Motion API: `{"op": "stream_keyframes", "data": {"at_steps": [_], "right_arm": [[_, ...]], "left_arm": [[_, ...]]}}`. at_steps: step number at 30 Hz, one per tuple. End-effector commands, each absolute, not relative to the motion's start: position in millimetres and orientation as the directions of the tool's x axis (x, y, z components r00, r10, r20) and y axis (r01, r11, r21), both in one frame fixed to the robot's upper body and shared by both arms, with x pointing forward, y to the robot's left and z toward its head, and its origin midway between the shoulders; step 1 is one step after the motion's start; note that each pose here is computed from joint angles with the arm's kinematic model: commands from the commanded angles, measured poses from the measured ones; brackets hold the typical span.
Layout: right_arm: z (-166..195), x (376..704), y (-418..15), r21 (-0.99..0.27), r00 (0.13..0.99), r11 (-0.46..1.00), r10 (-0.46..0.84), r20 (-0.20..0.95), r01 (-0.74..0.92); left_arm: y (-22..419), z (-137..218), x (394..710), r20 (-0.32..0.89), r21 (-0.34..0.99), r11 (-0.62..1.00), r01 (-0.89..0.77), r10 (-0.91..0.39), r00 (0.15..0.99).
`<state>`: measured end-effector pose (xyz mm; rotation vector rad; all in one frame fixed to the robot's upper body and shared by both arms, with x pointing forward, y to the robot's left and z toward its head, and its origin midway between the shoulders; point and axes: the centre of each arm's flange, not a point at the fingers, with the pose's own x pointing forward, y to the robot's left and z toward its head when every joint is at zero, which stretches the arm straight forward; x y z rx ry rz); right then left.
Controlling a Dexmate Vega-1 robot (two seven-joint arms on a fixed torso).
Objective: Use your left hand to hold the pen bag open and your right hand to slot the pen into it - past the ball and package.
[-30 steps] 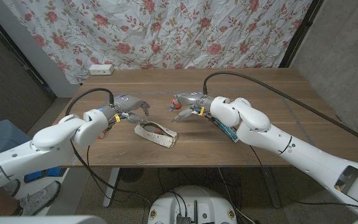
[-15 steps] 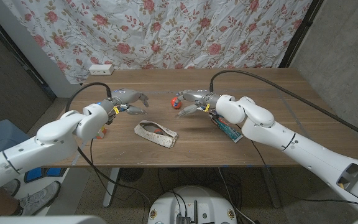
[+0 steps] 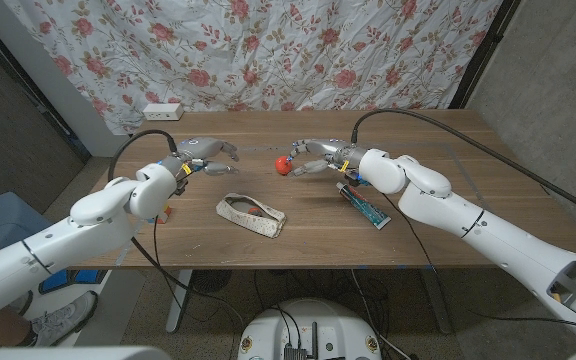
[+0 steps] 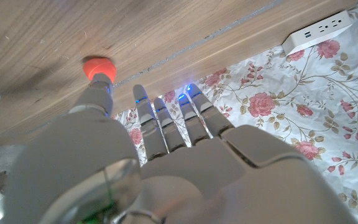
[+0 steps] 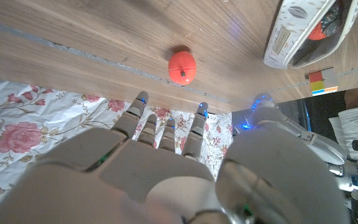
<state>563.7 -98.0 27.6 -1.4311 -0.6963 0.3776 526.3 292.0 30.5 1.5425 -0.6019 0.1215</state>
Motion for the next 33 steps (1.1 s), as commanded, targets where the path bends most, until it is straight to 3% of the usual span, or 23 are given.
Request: {"op": "stream_keyframes", "data": {"at_steps": [1,33], "right_arm": [[30,576,-123,-0.953,0.749,0.256,0.597,0.287,0.161],[32,605,-183,-0.817,0.744,0.563,0.493,0.451,0.122]], "left_arm": [[294,33,550,0.462,0.886,0.178,-0.428,-0.265,0.846],[305,21,603,0.522,0.747,0.553,-0.370,-0.142,0.841]]}}
